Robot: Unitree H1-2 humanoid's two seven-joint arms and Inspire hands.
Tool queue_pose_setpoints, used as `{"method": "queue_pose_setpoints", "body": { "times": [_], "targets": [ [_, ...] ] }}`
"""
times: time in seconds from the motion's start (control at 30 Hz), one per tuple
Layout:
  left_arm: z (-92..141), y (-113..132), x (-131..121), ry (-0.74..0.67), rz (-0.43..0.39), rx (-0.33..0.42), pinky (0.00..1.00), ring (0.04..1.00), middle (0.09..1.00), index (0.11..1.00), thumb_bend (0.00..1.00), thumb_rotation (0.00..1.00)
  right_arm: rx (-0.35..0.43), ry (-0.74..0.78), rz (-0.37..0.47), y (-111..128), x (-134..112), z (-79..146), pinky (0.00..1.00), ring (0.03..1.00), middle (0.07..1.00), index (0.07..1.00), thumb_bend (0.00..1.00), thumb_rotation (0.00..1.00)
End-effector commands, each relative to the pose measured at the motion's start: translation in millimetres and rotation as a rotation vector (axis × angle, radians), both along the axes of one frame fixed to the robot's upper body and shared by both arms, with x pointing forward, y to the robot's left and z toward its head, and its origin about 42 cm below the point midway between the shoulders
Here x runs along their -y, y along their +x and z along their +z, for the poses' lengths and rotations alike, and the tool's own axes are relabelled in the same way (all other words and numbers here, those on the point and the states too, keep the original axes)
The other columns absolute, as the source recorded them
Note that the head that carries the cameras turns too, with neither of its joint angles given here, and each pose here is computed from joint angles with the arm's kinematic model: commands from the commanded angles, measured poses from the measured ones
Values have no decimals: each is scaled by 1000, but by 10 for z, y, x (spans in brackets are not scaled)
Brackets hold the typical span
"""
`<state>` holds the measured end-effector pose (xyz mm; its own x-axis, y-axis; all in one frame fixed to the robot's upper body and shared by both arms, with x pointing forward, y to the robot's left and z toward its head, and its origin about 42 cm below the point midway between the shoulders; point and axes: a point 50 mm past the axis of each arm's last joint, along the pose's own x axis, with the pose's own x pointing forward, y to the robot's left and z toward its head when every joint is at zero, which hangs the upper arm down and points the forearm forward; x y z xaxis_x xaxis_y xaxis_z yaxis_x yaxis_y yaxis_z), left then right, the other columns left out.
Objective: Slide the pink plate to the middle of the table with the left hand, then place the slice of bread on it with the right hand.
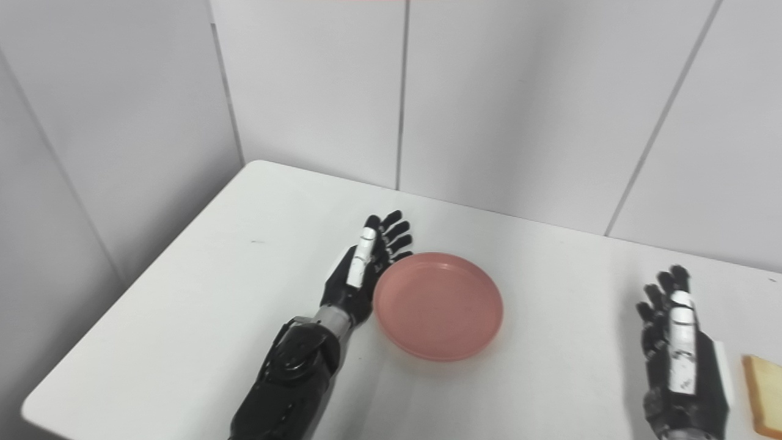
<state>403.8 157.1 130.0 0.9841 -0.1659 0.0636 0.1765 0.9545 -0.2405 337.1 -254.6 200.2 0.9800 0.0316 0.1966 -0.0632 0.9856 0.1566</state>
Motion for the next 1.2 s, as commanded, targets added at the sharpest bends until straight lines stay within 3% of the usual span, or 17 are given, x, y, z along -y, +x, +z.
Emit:
{"method": "queue_pose_setpoints", "body": {
  "times": [0.0,0.37,0.77,1.17],
  "targets": [
    [-14,-51,46,-9,-26,-18,860,924,937,907,689,942,71,0,22,33,-89,190,1000,999,1000,1000,559,928],
    [25,-201,-37,-15,-60,-19,871,921,927,896,698,930,99,49,51,85,-316,161,1000,978,986,985,644,820],
    [48,-263,-104,0,-81,-19,859,915,933,900,691,933,81,38,32,103,-579,182,969,962,968,964,641,837],
    [76,-293,-65,-27,-115,-7,866,933,939,902,690,923,93,55,59,94,-639,233,993,960,950,933,611,833]
  ]
}}
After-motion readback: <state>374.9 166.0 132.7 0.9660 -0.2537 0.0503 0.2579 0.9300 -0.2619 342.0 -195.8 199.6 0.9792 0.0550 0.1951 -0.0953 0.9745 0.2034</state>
